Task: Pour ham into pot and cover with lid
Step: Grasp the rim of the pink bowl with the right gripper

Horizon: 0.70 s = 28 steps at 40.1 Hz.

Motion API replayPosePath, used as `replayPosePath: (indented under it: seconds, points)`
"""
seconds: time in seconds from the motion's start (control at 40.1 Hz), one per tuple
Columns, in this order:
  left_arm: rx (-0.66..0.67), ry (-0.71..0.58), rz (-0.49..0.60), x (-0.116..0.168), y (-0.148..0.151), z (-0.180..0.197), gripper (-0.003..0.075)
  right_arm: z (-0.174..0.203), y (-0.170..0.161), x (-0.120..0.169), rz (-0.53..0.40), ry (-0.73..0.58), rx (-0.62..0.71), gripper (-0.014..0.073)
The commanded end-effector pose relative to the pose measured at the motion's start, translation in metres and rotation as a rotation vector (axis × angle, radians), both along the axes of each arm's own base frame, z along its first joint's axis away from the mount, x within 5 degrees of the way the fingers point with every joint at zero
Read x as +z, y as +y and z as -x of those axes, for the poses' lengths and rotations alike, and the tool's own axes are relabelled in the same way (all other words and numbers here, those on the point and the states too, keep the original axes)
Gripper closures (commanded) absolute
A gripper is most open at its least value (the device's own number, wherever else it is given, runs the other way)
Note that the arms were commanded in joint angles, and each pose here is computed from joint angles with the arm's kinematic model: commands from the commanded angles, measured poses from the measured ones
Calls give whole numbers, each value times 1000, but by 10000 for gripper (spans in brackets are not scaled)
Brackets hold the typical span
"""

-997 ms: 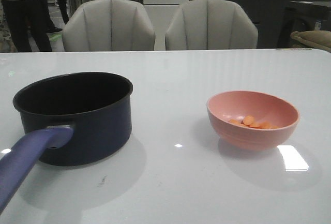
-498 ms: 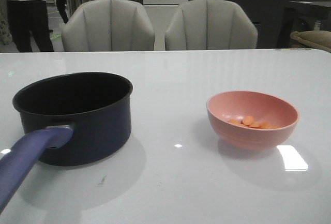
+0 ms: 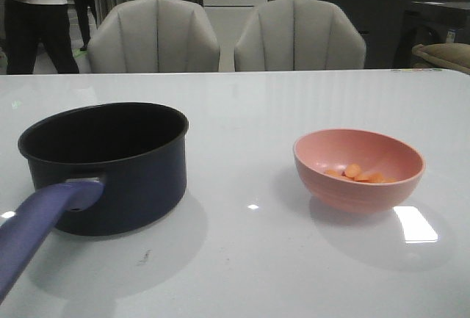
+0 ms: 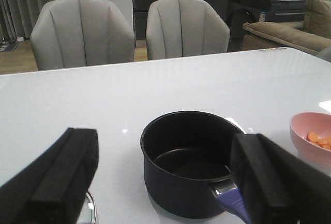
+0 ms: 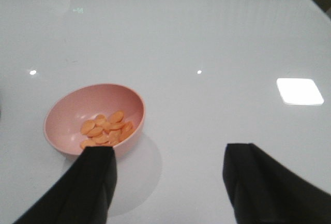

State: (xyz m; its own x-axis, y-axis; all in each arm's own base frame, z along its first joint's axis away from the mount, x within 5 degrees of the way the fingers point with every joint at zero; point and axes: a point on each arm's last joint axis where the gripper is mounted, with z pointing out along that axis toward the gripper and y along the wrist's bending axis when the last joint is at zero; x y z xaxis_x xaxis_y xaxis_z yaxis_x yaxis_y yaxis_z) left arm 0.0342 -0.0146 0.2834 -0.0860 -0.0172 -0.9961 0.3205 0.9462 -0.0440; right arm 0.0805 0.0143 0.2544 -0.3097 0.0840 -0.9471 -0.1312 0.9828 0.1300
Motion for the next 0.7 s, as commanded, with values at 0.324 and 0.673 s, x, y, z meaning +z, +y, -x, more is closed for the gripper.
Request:
replayPosePath:
  seconds: [0.324, 0.673]
  points:
    - [-3, -83, 46, 15, 0, 1, 158, -97, 27, 27, -61, 282, 48, 36]
    - [-3, -83, 46, 15, 0, 1, 158, -191, 46, -3, -27, 517, 39, 36]
